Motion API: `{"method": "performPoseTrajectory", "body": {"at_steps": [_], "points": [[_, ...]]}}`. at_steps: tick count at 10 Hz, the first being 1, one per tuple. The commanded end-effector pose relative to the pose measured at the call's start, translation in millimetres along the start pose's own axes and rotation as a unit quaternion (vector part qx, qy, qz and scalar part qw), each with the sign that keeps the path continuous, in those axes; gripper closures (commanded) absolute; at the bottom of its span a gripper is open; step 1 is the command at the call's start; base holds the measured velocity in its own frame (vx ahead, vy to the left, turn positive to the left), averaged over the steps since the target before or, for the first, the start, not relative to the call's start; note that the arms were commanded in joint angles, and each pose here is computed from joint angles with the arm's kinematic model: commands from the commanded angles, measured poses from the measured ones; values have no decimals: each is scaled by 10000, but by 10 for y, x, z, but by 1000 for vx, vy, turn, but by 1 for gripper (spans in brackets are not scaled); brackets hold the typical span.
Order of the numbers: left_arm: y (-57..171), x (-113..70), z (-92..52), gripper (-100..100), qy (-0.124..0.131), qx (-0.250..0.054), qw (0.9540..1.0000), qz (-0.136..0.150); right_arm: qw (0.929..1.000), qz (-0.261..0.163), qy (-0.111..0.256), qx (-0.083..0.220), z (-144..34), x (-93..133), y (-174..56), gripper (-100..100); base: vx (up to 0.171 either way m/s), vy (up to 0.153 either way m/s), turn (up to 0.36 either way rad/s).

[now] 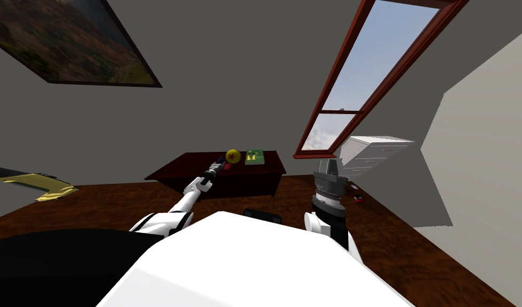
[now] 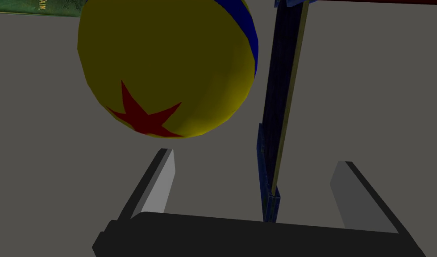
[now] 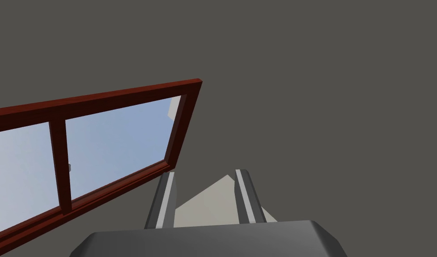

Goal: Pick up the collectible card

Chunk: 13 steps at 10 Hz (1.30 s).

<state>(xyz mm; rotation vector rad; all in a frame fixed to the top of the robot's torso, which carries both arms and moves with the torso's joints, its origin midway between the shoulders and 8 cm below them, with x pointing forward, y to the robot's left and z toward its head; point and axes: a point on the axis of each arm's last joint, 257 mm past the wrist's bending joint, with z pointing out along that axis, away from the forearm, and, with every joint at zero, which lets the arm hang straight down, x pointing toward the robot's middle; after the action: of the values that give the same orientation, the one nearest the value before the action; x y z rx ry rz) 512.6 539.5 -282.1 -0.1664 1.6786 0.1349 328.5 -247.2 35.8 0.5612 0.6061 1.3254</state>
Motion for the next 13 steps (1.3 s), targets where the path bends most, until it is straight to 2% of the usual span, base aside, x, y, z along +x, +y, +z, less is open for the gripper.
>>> {"method": "performPoseTrajectory", "body": {"at_steps": [1,2,3,4,5,6,7,9,10,12,13], "points": [[37,76,40,-100,97,-65,9999,-40,10000,0,0,0,0,0,0,0,-27,-6,-3],[2,-63,154,-100,-5,15,10000,55,10000,0,0,0,0,0,0,0,-54,-6,28],[-3,-80,215,-100,0,-9,10000,15,10000,0,0,0,0,0,0,0,-65,-16,15],[-4,-86,248,-100,8,-25,10000,-10,10000,0,0,0,0,0,0,0,-31,-17,-1],[56,34,214,-100,129,-92,9999,-30,10000,0,0,0,0,0,0,0,-4,-7,-5],[9,-157,329,-100,-20,1,10000,77,10000,0,0,0,0,0,0,0,-46,-14,37],[-16,-214,395,-100,-51,-2,10000,43,10000,0,0,0,0,0,0,0,-67,-18,14],[58,-72,387,-100,112,-105,9999,-12,10000,0,0,0,0,0,0,0,-23,-6,-4],[16,-283,507,-100,-44,-29,9999,87,10000,0,0,0,0,0,0,0,-48,-14,34],[-30,-385,598,-100,-99,-27,9999,37,10000,0,0,0,0,0,0,0,-47,-15,6],[23,-278,568,-100,9,-86,10000,19,10000,0,0,0,0,0,0,0,-8,-1,-7]]}}
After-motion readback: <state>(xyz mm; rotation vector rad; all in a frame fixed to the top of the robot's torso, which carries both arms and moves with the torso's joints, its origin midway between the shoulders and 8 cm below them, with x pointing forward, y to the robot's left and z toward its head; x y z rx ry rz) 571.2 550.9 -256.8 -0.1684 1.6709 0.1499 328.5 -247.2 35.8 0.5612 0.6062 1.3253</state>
